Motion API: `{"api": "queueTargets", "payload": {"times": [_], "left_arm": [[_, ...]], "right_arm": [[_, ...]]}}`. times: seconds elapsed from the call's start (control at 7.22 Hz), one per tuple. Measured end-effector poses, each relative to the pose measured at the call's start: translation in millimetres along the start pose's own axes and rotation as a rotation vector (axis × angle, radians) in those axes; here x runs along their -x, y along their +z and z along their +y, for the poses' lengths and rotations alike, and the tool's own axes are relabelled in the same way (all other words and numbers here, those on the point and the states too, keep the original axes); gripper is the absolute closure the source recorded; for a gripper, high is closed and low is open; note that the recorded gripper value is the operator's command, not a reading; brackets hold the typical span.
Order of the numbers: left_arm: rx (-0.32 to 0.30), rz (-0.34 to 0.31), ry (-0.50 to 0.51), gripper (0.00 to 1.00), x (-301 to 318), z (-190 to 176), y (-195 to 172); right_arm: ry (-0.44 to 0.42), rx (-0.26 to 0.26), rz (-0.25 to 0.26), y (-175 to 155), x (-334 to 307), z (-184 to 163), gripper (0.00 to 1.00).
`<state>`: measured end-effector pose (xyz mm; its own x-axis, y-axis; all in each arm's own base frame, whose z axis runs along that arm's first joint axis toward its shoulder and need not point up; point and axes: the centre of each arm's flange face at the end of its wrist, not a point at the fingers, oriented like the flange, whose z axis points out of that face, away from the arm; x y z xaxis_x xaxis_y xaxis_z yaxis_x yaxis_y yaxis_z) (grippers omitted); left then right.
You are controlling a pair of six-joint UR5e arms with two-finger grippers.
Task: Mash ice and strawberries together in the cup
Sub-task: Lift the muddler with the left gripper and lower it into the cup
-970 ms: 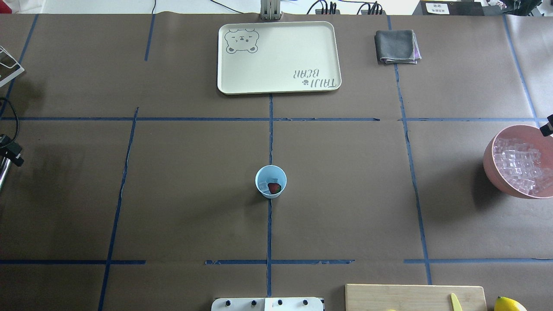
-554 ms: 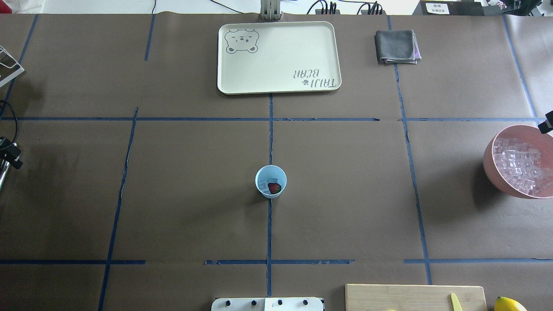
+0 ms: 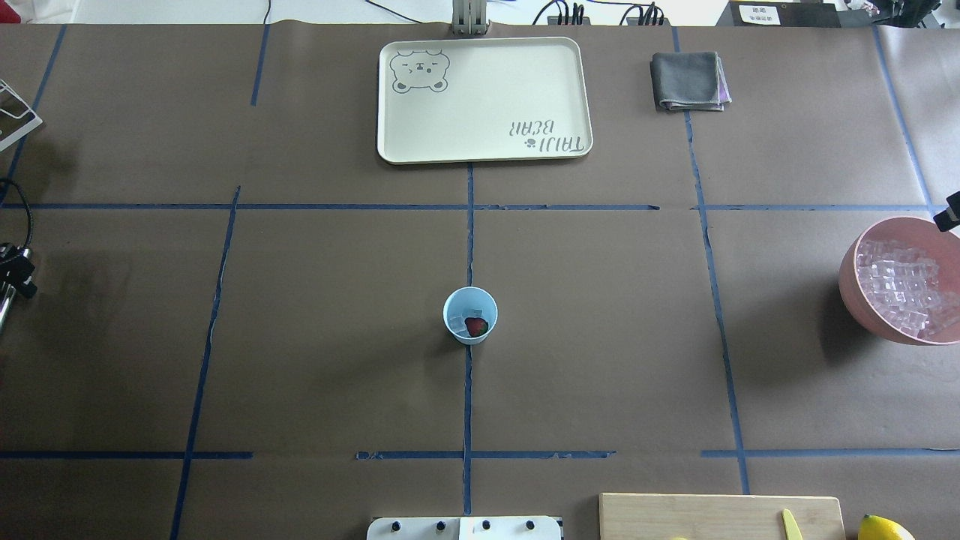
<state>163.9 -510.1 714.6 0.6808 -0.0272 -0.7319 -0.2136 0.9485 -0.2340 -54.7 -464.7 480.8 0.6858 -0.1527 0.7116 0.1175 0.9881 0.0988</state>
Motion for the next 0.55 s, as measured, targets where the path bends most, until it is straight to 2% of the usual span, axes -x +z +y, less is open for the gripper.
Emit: {"api": "queueTargets", "payload": {"times": [0.28, 0.55], "left_arm": [[-0.009, -0.009, 0.007, 1.0, -4, -3, -3], [-0.05, 0.003, 0.057, 1.0, -30, -3, -24]], "right_arm": [[0.0, 0.0, 0.0, 0, 0, 0, 0.0], [-0.001, -0.002, 0.0, -1, 1, 0, 0.0]]}}
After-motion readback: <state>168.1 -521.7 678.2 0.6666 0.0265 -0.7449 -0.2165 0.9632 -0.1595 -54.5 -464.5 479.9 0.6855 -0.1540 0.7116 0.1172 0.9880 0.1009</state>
